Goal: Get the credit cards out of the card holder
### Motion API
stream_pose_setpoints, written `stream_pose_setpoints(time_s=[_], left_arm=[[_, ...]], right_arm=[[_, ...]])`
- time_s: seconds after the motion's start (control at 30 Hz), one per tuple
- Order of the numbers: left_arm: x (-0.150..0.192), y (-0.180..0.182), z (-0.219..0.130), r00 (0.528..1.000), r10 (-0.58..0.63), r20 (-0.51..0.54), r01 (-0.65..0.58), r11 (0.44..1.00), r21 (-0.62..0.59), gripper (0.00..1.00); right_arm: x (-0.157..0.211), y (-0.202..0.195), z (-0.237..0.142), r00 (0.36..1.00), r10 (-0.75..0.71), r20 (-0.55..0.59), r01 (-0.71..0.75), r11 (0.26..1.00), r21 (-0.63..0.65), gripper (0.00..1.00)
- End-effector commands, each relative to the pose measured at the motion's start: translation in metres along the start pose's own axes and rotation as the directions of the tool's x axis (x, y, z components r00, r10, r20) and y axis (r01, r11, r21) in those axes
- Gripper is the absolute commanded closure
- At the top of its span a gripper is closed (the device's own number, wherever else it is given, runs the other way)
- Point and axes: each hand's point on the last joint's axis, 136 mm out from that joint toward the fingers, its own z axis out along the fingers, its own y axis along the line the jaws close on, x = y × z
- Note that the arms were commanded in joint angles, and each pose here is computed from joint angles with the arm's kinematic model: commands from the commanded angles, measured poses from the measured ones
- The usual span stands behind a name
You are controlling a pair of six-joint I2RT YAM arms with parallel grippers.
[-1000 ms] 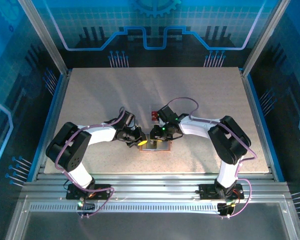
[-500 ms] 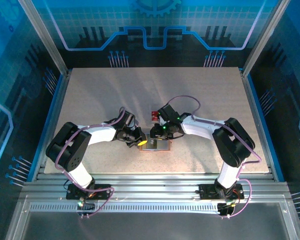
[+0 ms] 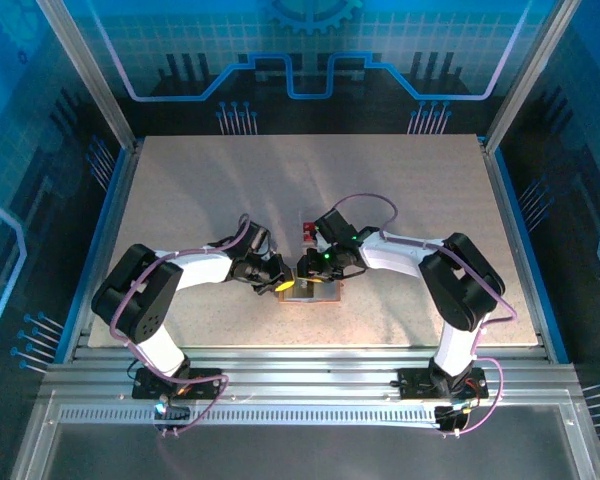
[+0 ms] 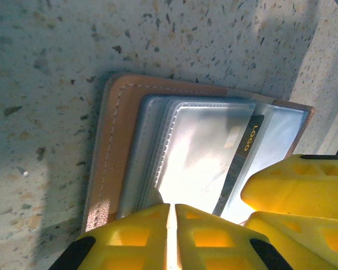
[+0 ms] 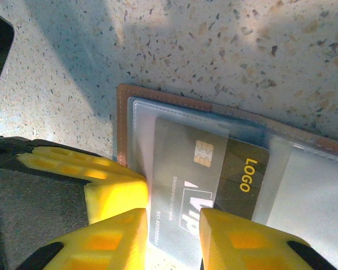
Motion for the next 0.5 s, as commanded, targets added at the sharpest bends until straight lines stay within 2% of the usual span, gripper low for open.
stream_pose_setpoints(time_s=[0.0,0.23,0.47], left_arm=[[0.001,-0.002,-0.007,1.000,0.013,0.006,-0.012,1.000,-0.004,0.86],[-0.003,-0.012,-0.022,0.997,0.072,0.033,-0.070,0.997,-0.040,0.82],[-0.005,-0.008,-0.017,0.997,0.076,0.017,-0.074,0.995,-0.063,0.87]], right_arm=[[0.011,-0.006,0.004,1.000,0.000,-0.025,0.001,0.999,0.032,0.69],[0.004,-0.006,-0.011,1.000,0.001,0.028,-0.001,1.000,0.023,0.69],[0.002,-0.007,-0.019,0.999,0.012,0.051,-0.012,1.000,0.010,0.69]])
